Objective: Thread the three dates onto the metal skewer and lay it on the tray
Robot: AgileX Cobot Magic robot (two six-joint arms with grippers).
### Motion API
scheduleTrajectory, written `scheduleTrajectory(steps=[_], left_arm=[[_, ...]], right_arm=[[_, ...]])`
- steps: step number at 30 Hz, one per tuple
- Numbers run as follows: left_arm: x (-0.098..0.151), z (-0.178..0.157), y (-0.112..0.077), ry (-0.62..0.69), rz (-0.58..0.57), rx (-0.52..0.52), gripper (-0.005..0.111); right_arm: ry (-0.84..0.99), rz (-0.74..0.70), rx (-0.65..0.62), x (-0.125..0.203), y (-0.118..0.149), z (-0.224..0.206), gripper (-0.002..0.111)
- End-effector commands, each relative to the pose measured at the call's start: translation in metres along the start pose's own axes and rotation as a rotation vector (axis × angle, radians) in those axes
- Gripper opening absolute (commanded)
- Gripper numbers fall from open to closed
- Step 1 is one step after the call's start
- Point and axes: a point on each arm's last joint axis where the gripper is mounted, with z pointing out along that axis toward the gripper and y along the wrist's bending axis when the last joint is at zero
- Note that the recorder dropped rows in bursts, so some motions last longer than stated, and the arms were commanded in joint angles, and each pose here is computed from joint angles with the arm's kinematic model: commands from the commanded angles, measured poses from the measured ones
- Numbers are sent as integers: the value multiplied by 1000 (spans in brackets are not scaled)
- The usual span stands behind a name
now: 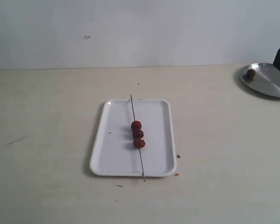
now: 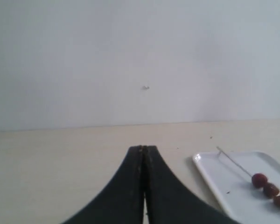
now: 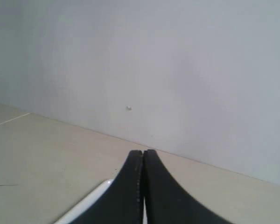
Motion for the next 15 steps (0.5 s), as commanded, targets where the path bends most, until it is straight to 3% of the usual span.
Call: scheduleTrajectory(steps=[1, 6, 15], left_arm=[[12, -3, 4, 129, 50, -63, 0], [26, -6, 10, 272, -57, -169, 0], [25, -6, 11, 270, -43, -184, 0]], right_arm=[[-5, -9, -1, 1, 0, -1, 0], [-5, -9, -1, 1, 0, -1, 0], [-5, -9, -1, 1, 0, -1, 0]])
